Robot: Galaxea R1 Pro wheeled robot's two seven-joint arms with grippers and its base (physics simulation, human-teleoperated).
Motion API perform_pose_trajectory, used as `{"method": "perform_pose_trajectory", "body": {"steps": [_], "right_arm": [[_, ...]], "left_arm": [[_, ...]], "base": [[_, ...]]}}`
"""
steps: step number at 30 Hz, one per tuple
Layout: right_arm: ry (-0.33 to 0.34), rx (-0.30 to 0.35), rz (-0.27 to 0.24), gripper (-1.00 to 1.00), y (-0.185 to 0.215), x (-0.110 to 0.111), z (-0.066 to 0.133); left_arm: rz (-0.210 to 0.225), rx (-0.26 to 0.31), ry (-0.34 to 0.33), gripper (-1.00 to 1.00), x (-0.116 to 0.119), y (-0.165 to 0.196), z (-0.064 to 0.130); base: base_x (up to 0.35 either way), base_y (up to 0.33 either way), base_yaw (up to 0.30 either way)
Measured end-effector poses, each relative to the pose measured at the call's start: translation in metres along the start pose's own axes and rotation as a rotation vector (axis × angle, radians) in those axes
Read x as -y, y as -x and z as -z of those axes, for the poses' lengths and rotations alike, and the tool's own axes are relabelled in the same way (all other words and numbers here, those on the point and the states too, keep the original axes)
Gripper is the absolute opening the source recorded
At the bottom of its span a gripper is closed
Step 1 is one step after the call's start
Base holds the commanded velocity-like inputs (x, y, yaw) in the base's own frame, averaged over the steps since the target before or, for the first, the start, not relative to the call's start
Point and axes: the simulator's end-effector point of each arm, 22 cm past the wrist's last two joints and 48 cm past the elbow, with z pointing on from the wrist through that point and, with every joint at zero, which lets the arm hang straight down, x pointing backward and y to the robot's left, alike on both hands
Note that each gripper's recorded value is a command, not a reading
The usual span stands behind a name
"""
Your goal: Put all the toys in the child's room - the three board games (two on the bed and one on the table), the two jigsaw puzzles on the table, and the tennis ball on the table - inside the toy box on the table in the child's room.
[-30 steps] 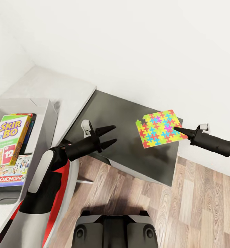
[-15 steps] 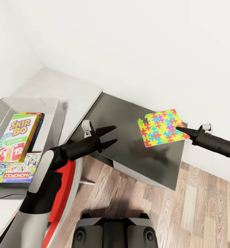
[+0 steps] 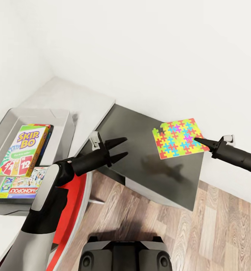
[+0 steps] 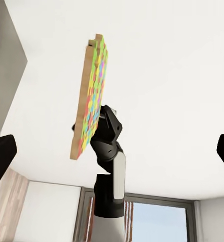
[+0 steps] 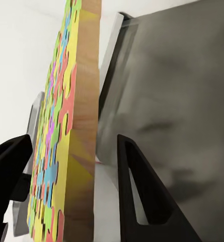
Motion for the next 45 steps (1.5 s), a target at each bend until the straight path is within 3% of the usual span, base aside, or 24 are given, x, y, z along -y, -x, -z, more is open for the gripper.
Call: {"method": "perform_pose_trajectory", "body": {"steps": [45], "right_arm": [[0.048,0.029,0.086,-1.00,0.010,-0.053,0.017]], "left_arm": [[-0.075,0.018,-0.006,1.00,0.037,0.004,0.012]], "base": [[0.000,0.000,0.020]]}}
